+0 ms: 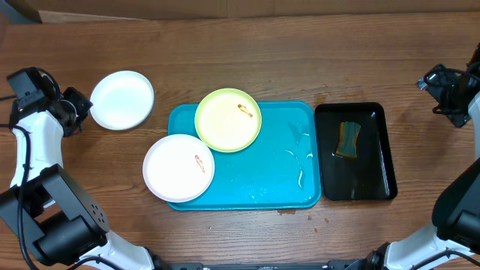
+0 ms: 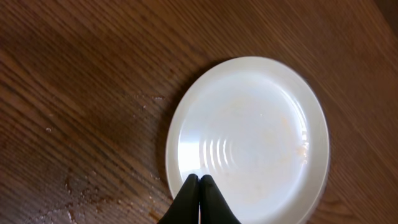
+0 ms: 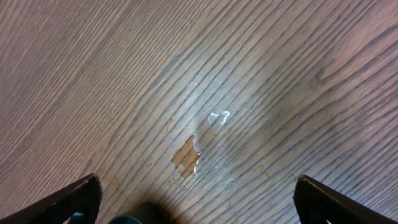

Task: Clean dirty plates on tray and stack at the side
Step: 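Carry the white plate with the left gripper to the table's left side, then release the plate on the left, move left gripper toward the tray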

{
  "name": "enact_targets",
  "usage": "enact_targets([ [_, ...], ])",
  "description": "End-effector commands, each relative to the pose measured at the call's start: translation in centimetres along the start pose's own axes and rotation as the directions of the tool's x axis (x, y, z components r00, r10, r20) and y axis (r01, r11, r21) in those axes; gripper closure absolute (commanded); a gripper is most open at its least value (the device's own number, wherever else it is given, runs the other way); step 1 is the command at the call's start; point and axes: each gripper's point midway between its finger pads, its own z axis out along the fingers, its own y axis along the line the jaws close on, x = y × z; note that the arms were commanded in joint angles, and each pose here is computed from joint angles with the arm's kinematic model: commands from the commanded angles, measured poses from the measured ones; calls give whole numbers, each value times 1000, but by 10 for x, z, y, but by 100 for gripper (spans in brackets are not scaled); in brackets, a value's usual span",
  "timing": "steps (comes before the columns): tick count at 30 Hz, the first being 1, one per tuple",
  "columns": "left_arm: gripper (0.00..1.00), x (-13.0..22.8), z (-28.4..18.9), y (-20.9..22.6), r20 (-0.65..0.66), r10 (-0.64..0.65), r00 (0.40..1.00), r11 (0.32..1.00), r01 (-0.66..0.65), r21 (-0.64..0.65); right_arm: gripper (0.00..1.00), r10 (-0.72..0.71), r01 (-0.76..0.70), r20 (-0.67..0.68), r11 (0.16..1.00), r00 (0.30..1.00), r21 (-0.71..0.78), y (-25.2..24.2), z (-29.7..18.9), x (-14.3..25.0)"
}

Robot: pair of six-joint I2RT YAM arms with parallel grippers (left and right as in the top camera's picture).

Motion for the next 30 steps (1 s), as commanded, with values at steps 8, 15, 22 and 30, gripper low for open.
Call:
enact_targets([
  [8, 39, 18, -10, -62, -101, 83, 991, 963, -54, 263, 0, 5, -5, 22, 1000, 1000, -13, 5, -6, -6],
  [15, 40, 76, -38, -142, -236, 301, 924, 900, -193, 392, 0, 5, -5, 22, 1000, 1000, -13, 5, -6, -6],
  [22, 44, 161, -37, -174, -314, 513, 799, 856, -448, 258, 0, 5, -5, 22, 1000, 1000, -13, 5, -6, -6],
  [30, 41, 201, -38, -184, -303, 632, 714, 769, -627, 126, 0, 5, -5, 22, 1000, 1000, -13, 5, -6, -6],
])
